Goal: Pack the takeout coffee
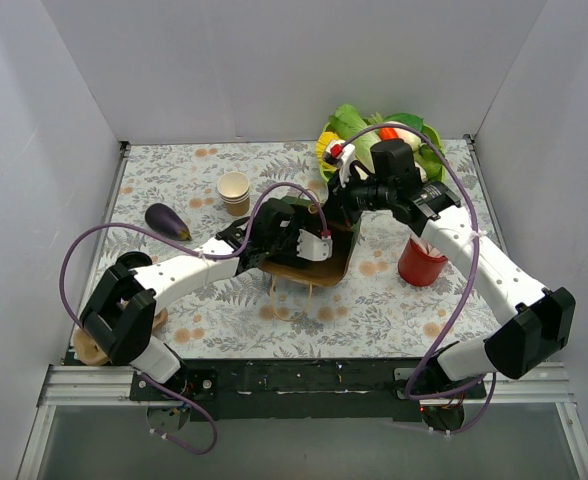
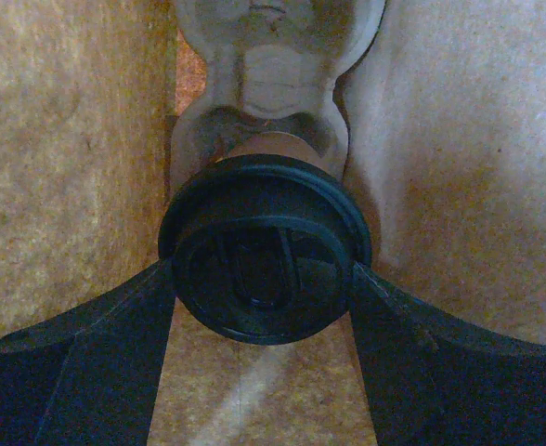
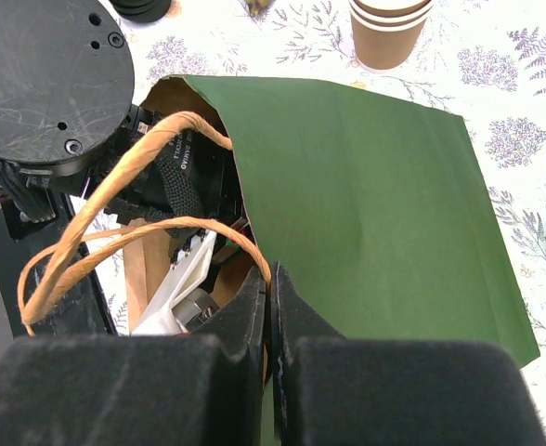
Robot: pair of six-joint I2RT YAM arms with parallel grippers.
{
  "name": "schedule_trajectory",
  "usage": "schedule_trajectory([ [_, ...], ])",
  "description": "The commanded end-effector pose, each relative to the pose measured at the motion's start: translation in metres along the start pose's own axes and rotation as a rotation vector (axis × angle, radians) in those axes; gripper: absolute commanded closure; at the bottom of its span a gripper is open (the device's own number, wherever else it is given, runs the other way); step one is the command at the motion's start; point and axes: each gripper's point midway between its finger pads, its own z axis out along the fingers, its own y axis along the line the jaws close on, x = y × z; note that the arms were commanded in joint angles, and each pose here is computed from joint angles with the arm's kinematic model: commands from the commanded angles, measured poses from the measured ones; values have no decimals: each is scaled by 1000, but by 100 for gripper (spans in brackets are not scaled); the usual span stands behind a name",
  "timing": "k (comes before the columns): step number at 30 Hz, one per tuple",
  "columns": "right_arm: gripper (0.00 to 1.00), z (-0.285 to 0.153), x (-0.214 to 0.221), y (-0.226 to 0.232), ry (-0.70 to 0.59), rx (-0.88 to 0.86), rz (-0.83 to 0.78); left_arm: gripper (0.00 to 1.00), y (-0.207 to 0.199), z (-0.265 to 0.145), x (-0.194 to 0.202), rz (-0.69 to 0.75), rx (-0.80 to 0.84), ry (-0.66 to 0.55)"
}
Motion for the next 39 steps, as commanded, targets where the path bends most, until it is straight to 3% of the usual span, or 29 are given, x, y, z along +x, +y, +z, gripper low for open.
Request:
schedule_trajectory([
  [1, 99, -9, -14, 24, -16, -94, 39, 100, 24, -10, 0, -54, -41, -4],
  [11, 99, -8, -15, 10, -27, -83, 133, 100, 20, -7, -3, -44, -39, -30],
  [31, 99, -14, -4, -10, -20, -64, 263, 100, 34, 39, 0, -166, -94, 20],
  [39, 99, -13, -1, -14, -18, -62, 287, 100, 50, 30, -1, -273, -144, 37],
])
